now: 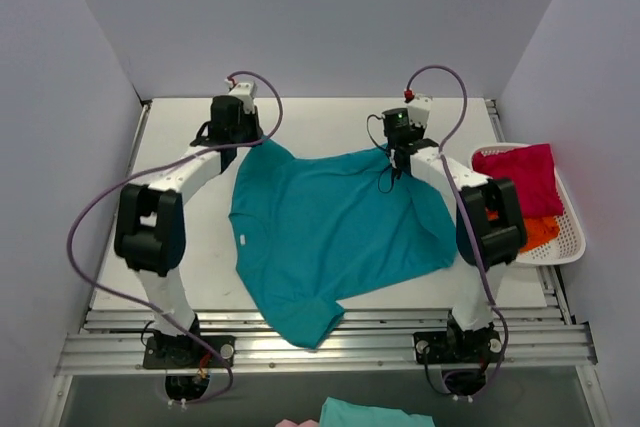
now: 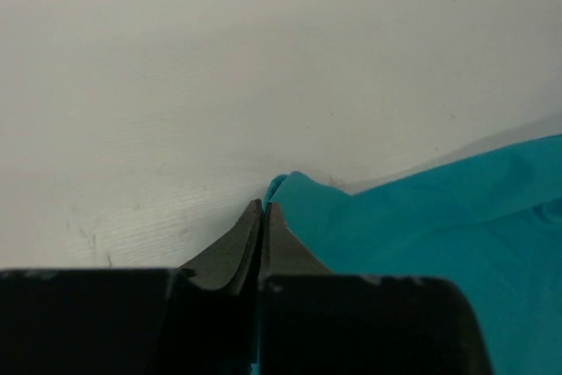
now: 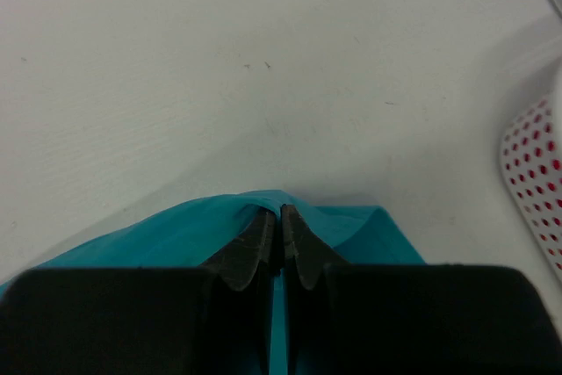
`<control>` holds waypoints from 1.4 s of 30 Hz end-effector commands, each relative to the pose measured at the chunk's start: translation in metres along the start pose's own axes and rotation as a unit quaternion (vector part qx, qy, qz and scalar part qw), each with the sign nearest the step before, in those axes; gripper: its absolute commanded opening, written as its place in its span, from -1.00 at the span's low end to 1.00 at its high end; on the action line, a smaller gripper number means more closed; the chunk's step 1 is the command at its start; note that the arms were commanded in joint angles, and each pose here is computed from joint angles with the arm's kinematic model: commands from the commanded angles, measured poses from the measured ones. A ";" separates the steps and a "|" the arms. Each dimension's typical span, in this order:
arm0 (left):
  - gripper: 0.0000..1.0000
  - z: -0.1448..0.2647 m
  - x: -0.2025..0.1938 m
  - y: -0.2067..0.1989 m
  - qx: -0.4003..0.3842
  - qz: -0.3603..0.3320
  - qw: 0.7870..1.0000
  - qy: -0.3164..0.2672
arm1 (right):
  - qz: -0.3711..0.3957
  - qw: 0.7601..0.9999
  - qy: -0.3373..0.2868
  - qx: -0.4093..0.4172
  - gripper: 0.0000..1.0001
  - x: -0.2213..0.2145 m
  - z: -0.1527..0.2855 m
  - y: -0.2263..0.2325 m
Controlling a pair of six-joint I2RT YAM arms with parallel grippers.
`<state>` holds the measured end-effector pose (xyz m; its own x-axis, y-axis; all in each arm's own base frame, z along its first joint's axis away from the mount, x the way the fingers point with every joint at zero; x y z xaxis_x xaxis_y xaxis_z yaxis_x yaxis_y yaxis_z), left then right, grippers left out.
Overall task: Fold and stack the t-shirts
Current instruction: Flatten the tshirt out
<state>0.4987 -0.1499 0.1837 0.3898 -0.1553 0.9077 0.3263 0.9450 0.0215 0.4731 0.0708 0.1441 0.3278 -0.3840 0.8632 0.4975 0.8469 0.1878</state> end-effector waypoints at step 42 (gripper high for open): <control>0.88 -0.026 0.136 0.108 0.197 0.006 0.974 -0.111 | -0.094 0.991 -0.083 -0.048 0.99 0.095 -0.056 0.013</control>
<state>0.6354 -0.0607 0.1868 0.4055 -0.2024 0.8914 -0.0339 0.9712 0.2359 0.5761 0.0085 0.1408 0.2088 -0.4306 0.8781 0.6645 0.7212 0.1956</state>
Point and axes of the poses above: each gripper's point midway between its finger pads, its own z axis back along the fingers, its own y axis along the line the jaws close on, x = y × z, the point moved 1 cm from there along z, back along the fingers, and after that the axes turned 14 degrees about -z, right-handed, at the moved point
